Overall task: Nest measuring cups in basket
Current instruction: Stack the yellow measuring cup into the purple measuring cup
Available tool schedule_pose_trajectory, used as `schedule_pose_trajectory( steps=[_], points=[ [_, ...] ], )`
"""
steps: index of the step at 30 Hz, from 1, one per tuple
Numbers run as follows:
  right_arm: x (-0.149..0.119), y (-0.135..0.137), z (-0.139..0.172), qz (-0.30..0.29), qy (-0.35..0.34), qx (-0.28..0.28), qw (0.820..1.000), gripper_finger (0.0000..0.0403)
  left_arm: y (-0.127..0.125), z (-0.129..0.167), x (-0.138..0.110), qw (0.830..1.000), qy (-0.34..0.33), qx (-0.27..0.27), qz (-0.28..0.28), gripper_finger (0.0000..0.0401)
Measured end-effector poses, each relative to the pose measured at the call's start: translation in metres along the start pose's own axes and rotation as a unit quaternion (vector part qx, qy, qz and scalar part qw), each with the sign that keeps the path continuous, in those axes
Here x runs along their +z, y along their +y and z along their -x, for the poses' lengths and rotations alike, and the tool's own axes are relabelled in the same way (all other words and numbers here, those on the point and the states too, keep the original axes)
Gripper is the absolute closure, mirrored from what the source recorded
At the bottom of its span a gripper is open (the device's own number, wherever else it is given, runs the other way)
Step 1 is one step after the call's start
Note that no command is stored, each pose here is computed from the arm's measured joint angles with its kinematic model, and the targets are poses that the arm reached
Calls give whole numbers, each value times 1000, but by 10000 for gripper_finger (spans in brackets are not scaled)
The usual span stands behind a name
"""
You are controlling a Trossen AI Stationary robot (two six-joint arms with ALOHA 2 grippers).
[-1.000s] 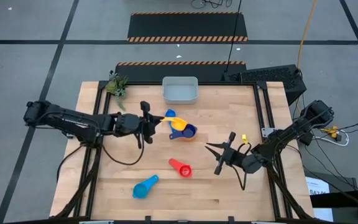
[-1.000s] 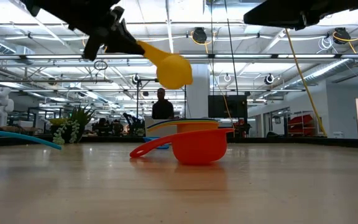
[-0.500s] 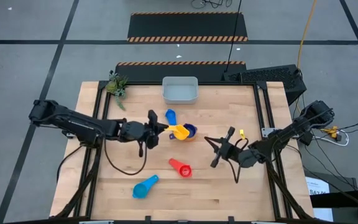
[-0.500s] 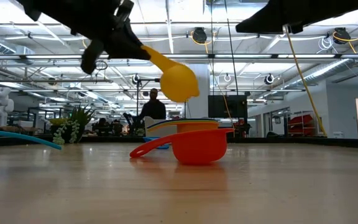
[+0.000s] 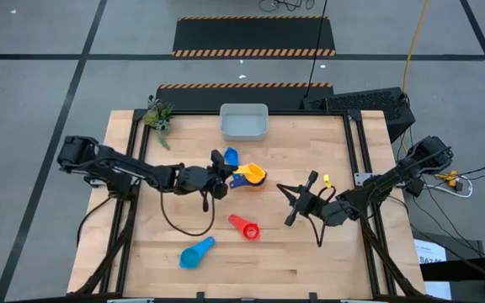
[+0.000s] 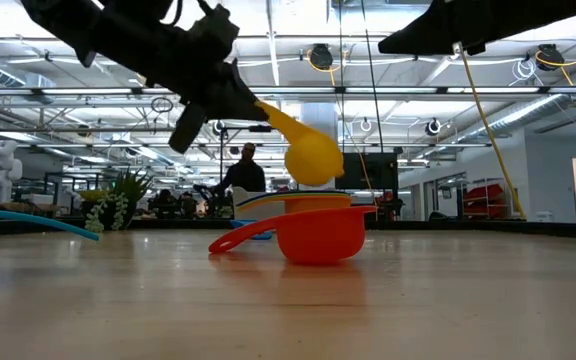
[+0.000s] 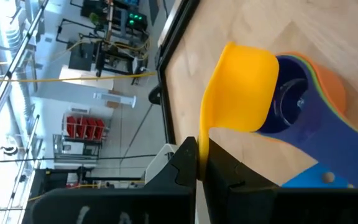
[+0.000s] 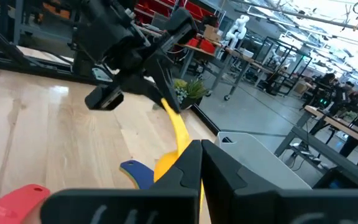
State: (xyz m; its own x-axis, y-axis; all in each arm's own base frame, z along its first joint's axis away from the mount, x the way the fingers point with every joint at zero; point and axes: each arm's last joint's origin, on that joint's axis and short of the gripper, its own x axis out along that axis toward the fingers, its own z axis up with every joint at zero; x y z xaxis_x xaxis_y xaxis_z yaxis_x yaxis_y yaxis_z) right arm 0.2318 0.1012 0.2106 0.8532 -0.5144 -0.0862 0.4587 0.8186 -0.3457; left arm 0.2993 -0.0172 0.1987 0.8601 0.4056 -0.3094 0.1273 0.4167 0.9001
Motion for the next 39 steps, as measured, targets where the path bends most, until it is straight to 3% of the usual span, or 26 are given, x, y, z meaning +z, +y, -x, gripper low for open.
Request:
schedule_pose_trajectory(
  steps=[7, 21, 26, 32, 39],
  points=[
    [0, 0, 0, 1, 1, -3, 1000, 403, -7, -7, -1, 1000, 2, -1, -12, 395],
    [0, 0, 0, -1, 1, -3, 1000, 403, -5, -10, -6, 1000, 8, -8, 10, 346],
    [0, 0, 0, -1, 0, -3, 1000, 403, -7, -10, -8, 1000, 14, -19, 12, 354],
    [0, 0, 0, -1, 0, -3, 1000, 403, -13, -9, -10, 999, 26, -43, -2, 391],
    [0, 0, 0, 1, 1, -3, 1000, 403, -11, -8, -5, 999, 14, -31, 0, 389]
  ],
)
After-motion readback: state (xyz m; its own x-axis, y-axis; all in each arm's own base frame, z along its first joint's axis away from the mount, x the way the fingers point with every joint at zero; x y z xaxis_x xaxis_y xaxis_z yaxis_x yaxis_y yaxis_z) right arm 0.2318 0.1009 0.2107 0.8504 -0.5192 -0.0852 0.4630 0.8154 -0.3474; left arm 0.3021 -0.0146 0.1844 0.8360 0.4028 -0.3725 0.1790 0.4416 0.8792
